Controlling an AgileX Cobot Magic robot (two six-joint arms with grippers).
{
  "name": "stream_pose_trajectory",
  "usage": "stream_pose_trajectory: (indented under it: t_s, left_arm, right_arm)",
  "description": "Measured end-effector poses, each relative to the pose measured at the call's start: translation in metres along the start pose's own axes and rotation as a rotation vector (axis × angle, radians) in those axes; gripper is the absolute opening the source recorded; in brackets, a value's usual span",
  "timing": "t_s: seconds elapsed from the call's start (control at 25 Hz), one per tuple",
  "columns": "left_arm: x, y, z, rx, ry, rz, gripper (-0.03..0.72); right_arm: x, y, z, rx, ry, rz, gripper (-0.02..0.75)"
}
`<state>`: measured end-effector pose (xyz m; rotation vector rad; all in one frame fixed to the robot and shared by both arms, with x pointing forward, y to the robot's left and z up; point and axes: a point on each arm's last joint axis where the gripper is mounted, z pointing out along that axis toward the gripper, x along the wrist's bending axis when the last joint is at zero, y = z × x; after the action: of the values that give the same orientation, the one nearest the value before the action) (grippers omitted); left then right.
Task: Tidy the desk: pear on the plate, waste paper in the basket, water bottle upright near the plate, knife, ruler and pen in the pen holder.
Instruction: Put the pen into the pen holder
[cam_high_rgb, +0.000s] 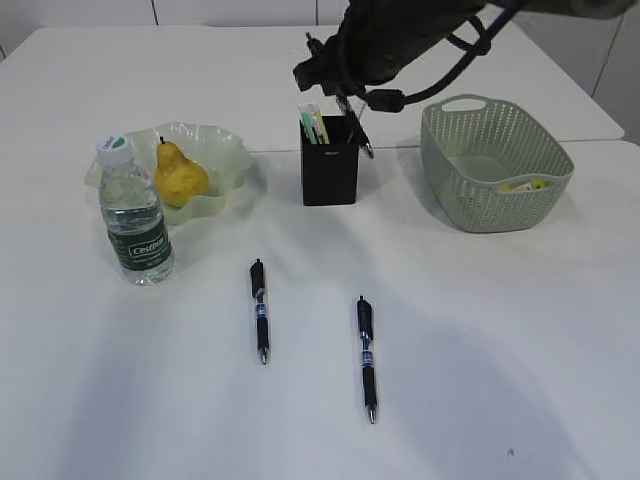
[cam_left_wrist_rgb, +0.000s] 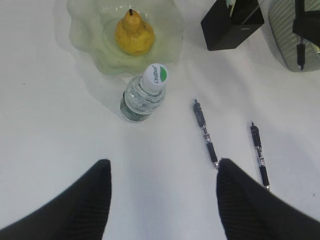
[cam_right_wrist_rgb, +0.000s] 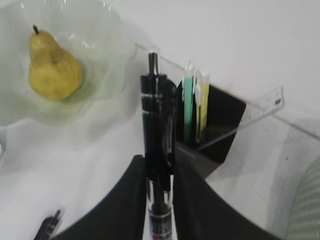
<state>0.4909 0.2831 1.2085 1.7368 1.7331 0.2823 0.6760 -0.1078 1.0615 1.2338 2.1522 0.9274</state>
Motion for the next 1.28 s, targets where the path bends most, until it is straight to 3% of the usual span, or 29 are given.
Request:
stream_pose_trajectory:
  t_s: [0.12, 0.64, 1.28]
  left_arm:
    - [0.000, 0.000, 0.000, 0.000, 0.000, 0.000, 0.467]
    - [0.000, 0.000, -0.001, -0.001, 0.000, 0.001, 0.467]
    - [-0.001, -0.001, -0.002, -0.003, 0.000, 0.001, 0.467]
  right_arm:
    - [0.000, -0.002, -0.004, -0.119, -0.019, -0.001, 0.143]
    - [-0.001, -0.004, 0.029, -0.400, -0.060, 0.000, 0.142]
    - [-0.018, -0.003, 0.069, -0.526, -0.092, 0.137, 0.142]
